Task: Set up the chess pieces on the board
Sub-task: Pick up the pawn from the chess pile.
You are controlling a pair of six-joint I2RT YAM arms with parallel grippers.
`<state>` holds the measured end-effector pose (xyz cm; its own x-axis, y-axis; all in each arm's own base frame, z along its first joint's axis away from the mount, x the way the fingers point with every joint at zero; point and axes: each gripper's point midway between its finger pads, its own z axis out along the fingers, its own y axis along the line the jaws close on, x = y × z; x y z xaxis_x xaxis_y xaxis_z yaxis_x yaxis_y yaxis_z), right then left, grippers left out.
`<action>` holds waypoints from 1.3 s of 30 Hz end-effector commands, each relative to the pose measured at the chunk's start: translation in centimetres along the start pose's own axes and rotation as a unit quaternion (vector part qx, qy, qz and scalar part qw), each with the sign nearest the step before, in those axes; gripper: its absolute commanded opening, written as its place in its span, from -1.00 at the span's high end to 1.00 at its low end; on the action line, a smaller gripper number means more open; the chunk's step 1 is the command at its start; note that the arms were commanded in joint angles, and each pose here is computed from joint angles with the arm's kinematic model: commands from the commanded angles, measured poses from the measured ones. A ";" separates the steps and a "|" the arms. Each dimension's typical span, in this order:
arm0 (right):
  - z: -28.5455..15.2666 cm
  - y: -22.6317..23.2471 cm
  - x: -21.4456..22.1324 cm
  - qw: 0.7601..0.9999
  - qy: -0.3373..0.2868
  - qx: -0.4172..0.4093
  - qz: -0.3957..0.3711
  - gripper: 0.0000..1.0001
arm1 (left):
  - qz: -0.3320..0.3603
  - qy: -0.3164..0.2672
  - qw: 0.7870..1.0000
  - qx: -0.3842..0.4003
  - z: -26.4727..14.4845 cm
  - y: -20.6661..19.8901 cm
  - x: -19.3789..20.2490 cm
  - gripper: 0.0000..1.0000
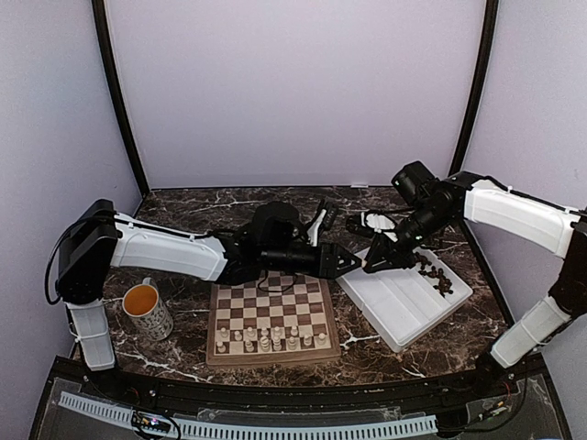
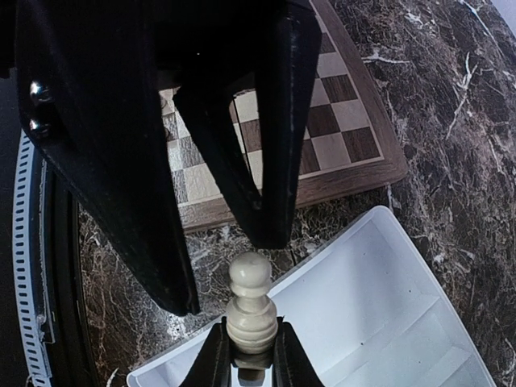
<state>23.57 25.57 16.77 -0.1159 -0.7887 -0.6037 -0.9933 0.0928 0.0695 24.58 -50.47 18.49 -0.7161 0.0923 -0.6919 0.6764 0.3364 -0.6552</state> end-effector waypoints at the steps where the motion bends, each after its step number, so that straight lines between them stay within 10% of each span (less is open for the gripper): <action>1: -0.5 0.7 -1.6 1.000 -0.020 0.006 -0.011 0.74 | 0.005 -0.025 0.999 0.031 0.0 -2.1 -2.2 0.22; 27: 1.5 1.4 1.0 1.000 0.016 0.009 0.008 0.75 | 0.059 -0.031 0.997 -0.027 -3.8 -1.5 -3.1 0.94; 39: 2.9 0.7 3.2 0.999 0.018 0.022 0.032 0.75 | 0.139 0.155 0.967 -0.145 -8.0 2.4 5.7 0.92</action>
<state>21.30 24.48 11.59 -0.1832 -0.8317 -0.5241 -0.9829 0.1450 0.1135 23.38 -44.59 19.18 -0.5915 0.2749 -0.7580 0.7691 0.4747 -0.4280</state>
